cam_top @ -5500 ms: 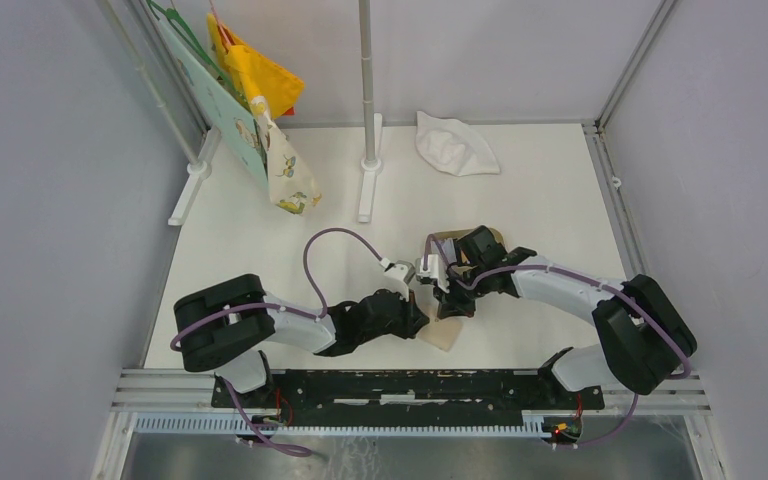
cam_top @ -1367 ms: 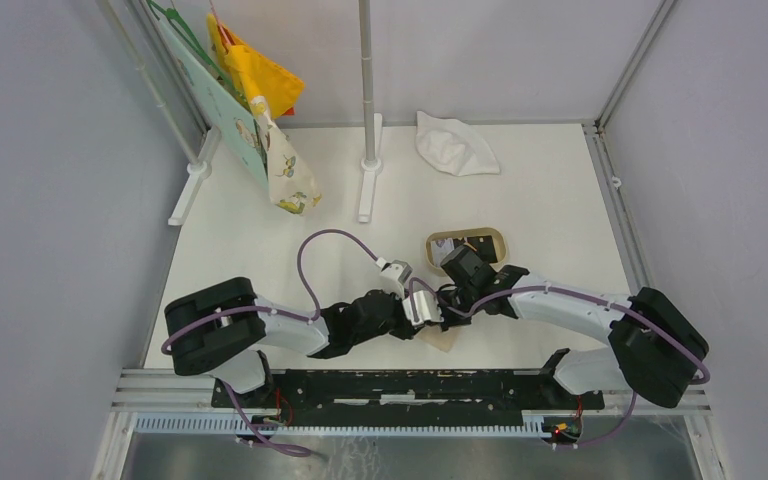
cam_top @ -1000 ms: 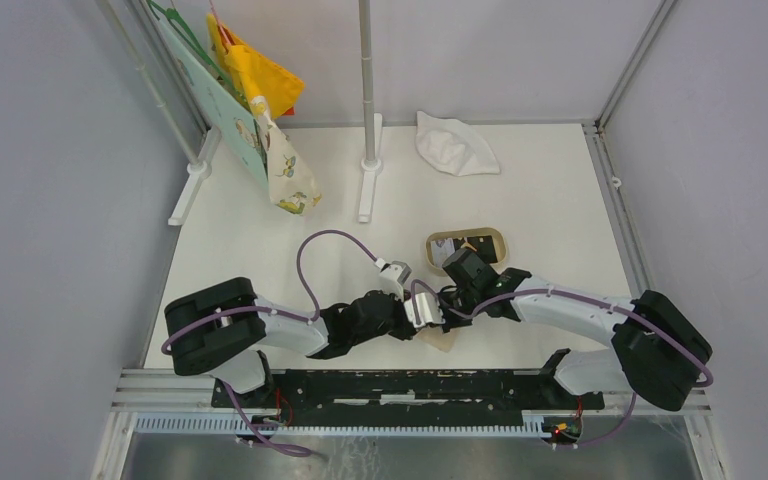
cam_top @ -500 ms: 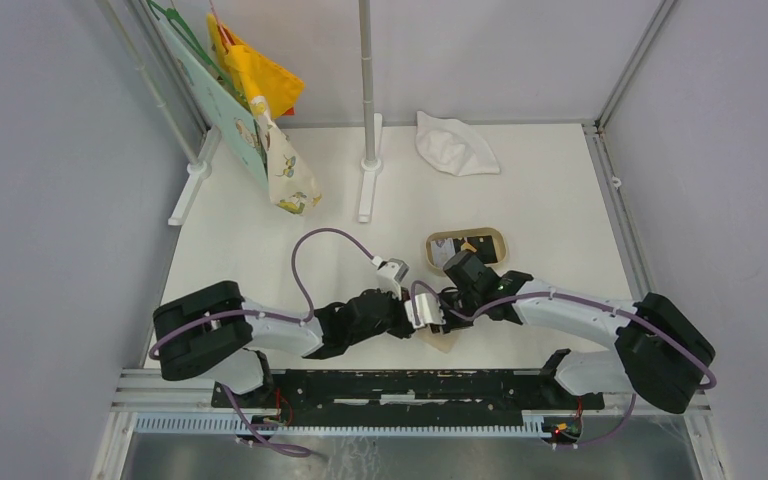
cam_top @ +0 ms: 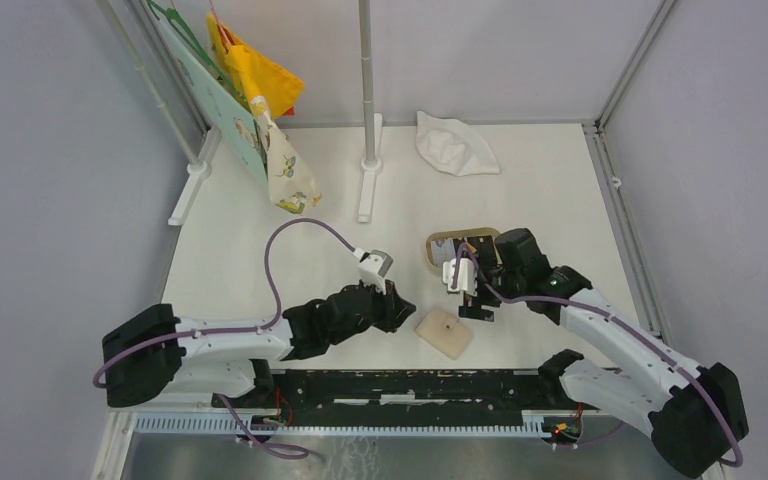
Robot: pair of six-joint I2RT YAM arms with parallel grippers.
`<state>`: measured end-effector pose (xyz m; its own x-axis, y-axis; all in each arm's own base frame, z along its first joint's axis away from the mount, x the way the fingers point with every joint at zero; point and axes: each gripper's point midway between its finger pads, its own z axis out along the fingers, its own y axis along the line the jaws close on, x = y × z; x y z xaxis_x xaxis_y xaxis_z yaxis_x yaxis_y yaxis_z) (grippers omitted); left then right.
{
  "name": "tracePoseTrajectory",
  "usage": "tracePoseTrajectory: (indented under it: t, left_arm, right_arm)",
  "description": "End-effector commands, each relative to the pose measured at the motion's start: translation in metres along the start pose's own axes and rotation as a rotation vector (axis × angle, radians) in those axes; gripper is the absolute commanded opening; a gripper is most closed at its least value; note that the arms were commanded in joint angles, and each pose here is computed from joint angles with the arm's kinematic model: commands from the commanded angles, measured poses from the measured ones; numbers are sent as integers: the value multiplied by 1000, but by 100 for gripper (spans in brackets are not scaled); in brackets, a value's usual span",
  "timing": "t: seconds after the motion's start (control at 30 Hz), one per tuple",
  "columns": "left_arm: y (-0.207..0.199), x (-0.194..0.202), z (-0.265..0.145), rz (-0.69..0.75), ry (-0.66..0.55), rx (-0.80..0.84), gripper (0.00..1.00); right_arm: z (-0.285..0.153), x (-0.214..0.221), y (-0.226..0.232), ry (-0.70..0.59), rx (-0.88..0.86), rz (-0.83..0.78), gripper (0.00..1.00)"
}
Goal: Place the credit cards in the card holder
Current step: Close the card holder at the center of the board, then reset both arms
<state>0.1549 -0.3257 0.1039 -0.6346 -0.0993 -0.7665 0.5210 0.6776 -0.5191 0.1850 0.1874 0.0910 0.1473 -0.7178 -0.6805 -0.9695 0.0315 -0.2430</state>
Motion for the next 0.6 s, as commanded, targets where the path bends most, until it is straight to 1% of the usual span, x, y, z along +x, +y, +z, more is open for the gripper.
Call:
tracePoseTrajectory:
  t: [0.0, 0.07, 0.1, 0.17, 0.23, 0.3, 0.37, 0.47, 0.57]
  left_arm:
    - [-7, -34, -15, 68, -71, -18, 26]
    - [-7, -45, -25, 80, -98, -24, 34]
    - [-8, -52, -31, 82, -114, -29, 40]
    - [-7, -66, -44, 83, -157, -42, 53]
    - [-5, -82, -58, 81, -212, -55, 69]
    - [-1, -103, -74, 67, -288, -72, 89]
    - [-1, -122, -89, 63, -349, -81, 99]
    - [-2, -153, -112, 72, -413, -98, 100]
    - [-9, -176, -129, 88, -447, -95, 100]
  right_arm:
    - [-34, -29, -44, -77, 186, -2, 87]
    - [-53, -36, -68, -76, 314, -2, 95]
    - [-65, -39, -82, -76, 397, 8, 98]
    - [-97, -51, -114, -101, 594, 49, 98]
    - [-136, -57, -142, -127, 827, 155, 98]
    - [-165, -68, -155, -175, 955, 207, 98]
    - [-183, -84, -158, -241, 991, 225, 98]
    - [-194, -112, -150, -327, 931, 187, 98]
    - [-196, -126, -143, -367, 877, 159, 98]
